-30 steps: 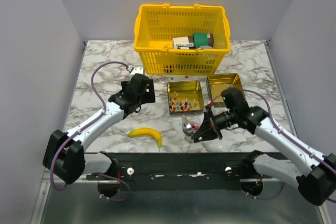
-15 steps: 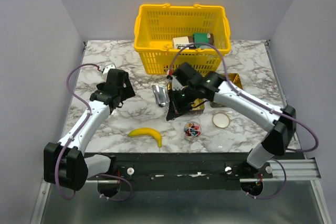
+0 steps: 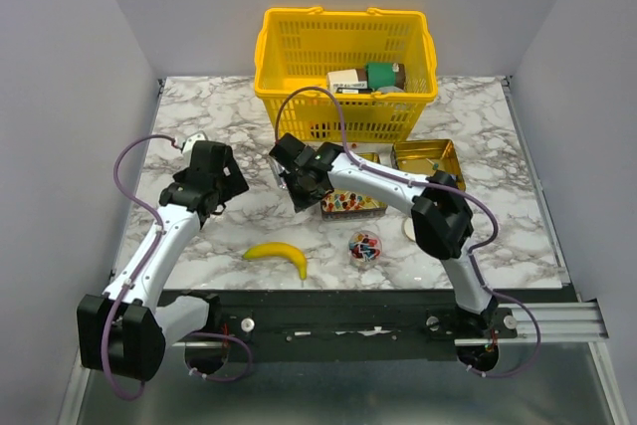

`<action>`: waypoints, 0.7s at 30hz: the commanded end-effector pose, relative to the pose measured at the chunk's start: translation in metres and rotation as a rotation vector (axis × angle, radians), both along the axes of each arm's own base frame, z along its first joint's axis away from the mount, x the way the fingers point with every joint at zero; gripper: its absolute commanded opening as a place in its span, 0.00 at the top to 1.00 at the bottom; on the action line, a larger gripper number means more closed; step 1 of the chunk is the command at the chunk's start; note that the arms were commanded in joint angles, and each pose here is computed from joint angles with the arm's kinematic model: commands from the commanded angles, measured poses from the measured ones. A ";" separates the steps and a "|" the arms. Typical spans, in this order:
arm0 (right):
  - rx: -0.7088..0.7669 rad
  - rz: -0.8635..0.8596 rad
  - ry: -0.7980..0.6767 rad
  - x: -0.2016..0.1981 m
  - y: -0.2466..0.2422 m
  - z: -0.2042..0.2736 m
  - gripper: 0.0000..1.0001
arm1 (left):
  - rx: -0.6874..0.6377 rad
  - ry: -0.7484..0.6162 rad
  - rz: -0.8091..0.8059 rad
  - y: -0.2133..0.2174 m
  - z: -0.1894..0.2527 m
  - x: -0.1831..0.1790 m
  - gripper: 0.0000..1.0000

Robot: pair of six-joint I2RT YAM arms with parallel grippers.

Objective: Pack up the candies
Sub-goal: Place the spatula at the center of the board.

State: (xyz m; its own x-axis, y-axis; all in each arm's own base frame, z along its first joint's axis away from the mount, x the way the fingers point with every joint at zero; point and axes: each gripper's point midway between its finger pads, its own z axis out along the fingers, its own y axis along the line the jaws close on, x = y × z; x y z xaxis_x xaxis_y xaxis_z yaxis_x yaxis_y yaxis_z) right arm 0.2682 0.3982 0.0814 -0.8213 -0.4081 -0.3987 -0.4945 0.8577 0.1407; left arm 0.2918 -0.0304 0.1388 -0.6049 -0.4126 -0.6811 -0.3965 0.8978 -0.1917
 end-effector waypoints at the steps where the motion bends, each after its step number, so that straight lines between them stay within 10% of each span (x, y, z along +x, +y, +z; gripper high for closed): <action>1: -0.020 -0.017 -0.118 0.033 0.013 -0.003 1.00 | -0.047 0.028 -0.016 -0.007 -0.007 -0.006 0.04; 21: -0.046 -0.046 -0.070 0.027 0.008 -0.024 0.65 | -0.111 0.067 -0.219 -0.037 -0.011 -0.007 0.02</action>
State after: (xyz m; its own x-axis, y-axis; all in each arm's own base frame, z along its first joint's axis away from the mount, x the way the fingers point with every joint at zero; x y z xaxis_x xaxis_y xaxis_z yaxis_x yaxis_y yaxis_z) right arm 0.2883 0.4093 0.0533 -0.8140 -0.4171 -0.4043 -0.4867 0.8697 0.0825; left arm 0.2834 -0.0595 0.1226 -0.7085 -0.3790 -0.5953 -0.2751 0.9251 -0.2616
